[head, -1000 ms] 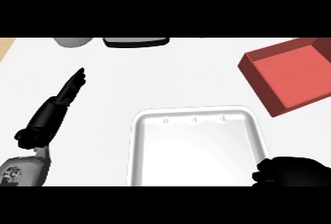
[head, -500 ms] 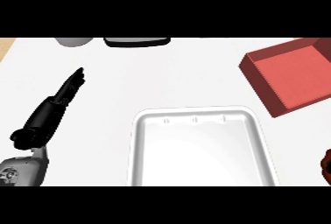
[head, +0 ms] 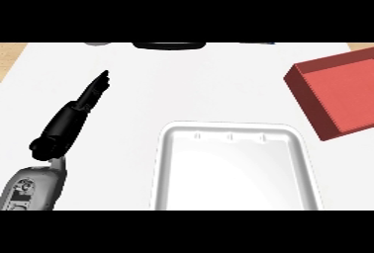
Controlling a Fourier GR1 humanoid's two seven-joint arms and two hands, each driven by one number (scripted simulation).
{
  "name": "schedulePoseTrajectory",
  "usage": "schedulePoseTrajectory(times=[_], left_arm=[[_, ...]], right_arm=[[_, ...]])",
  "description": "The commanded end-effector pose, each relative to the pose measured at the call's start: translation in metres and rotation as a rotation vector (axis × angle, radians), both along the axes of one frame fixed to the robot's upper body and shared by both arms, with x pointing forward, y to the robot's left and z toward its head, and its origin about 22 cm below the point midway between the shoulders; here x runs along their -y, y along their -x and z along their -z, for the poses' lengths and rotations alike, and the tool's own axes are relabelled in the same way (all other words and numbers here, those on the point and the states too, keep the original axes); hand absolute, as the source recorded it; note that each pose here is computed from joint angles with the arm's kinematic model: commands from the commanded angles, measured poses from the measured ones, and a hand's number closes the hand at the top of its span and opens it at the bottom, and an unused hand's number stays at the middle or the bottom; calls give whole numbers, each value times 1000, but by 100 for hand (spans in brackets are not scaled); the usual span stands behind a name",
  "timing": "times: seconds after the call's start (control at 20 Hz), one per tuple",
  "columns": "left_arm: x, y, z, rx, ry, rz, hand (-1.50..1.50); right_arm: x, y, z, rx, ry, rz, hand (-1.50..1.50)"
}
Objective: Pick the bell pepper from the tray and place it in the cardboard box
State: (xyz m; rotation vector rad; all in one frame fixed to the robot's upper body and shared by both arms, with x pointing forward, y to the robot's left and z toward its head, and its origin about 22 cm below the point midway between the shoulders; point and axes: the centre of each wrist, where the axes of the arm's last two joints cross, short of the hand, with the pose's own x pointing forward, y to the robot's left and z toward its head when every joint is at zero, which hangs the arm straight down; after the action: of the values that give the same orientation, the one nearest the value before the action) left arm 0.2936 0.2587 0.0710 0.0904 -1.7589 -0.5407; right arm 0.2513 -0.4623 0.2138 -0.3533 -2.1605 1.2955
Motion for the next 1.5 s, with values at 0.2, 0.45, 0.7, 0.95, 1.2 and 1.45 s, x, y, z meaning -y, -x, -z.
schedulePoseTrajectory(times=[0.2, 0.45, 0.7, 0.95, 1.2, 1.45], left_arm=[[17, -7, -1, 13, 0, 69, 0], [16, -19, -20, 31, 5, 71, 0], [23, -13, -6, 25, 0, 101, 0], [17, -18, -12, 27, 6, 107, 0], [23, -15, -9, 32, 6, 101, 0], [23, -13, -3, 31, -3, 84, 0]], right_arm=[[28, -44, -30, -2, 8, 82, 150], [21, -60, -26, -97, 244, 110, 150], [31, -68, -10, -198, 398, 115, 150], [23, -82, 17, -249, 572, 119, 150], [27, -88, 12, -347, 609, 13, -150], [20, -95, 18, -323, 451, -127, -150]])
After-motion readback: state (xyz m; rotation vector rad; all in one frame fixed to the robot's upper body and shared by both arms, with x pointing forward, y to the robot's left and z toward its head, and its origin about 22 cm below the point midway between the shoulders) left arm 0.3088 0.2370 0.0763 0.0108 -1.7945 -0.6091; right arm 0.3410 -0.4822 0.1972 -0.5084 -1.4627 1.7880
